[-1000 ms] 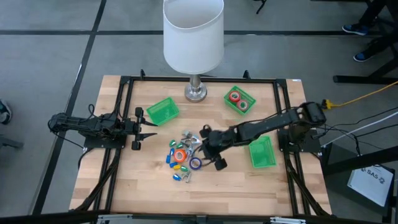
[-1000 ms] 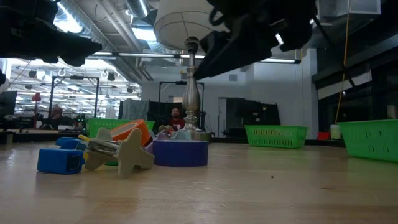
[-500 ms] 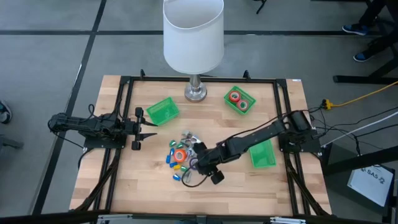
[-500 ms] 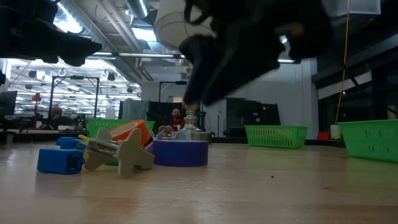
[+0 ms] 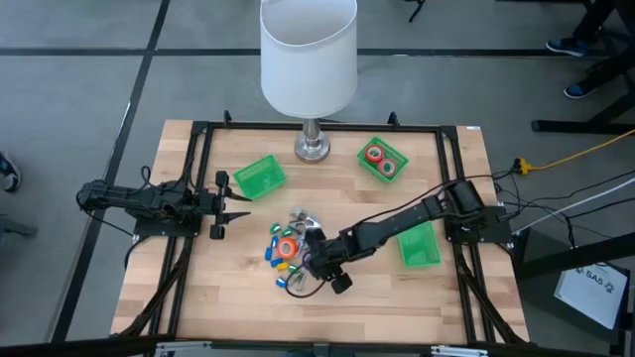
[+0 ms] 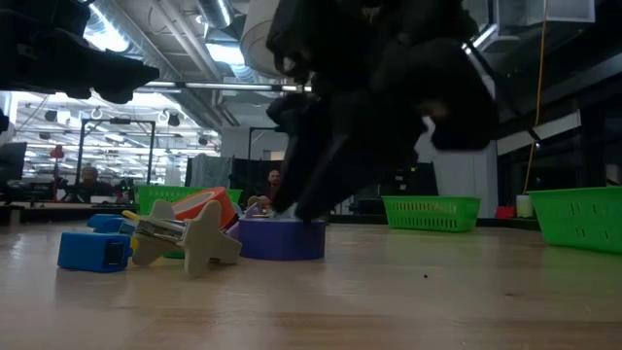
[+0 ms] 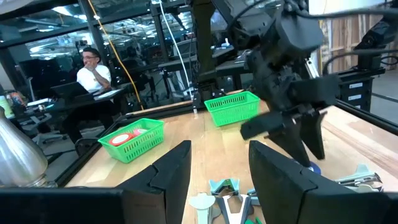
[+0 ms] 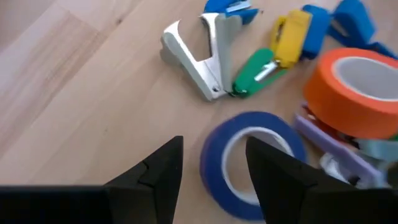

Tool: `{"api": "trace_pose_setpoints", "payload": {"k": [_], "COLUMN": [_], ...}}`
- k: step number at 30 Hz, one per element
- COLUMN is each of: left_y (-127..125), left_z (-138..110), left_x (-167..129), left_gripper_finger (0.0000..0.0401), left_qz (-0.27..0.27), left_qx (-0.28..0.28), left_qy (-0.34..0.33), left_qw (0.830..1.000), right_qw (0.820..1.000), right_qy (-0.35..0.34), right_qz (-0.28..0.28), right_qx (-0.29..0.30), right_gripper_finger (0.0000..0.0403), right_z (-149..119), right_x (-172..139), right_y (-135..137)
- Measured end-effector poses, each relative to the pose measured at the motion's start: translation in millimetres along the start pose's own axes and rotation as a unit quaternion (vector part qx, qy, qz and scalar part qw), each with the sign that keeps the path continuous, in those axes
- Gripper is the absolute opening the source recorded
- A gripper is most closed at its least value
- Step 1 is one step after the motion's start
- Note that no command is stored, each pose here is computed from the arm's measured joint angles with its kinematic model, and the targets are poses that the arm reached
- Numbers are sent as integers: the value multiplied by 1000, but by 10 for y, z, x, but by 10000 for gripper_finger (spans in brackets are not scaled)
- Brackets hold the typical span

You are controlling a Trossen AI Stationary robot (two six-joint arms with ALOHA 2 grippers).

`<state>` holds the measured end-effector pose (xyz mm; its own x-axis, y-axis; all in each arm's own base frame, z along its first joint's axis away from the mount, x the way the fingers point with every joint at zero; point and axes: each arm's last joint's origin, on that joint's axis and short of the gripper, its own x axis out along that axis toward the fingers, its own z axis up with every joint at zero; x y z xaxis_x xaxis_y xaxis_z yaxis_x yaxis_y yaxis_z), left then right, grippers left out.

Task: Pick and place Stapler, Stapler remover, tape
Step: Put the blue tape into the top right green bin

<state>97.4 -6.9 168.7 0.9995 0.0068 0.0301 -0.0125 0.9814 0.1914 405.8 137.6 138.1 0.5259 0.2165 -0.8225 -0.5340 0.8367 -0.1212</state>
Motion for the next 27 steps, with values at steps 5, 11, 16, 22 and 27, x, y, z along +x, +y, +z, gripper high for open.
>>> {"api": "trace_pose_setpoints", "payload": {"k": [5,11,16,22,27], "left_y": [0,0,0,0,0], "left_z": [0,0,-1,-1,-1], "left_x": [0,0,0,0,0], "left_gripper_finger": [157,157,157,157,157], "left_qz": [0,0,0,0,0], "left_qx": [0,0,0,0,0], "left_qy": [0,0,0,0,0], "left_qw": [1000,1000,1000,1000,1000], "right_qw": [1000,999,998,997,997], "right_qy": [18,23,27,13,19], "right_qz": [-2,-2,37,47,37], "right_qx": [5,36,36,53,60], "right_gripper_finger": [179,114,43,44,48], "right_z": [-81,-87,-95,-43,-48], "right_x": [146,134,43,-267,-611], "right_y": [4,4,-14,-186,-349]}}
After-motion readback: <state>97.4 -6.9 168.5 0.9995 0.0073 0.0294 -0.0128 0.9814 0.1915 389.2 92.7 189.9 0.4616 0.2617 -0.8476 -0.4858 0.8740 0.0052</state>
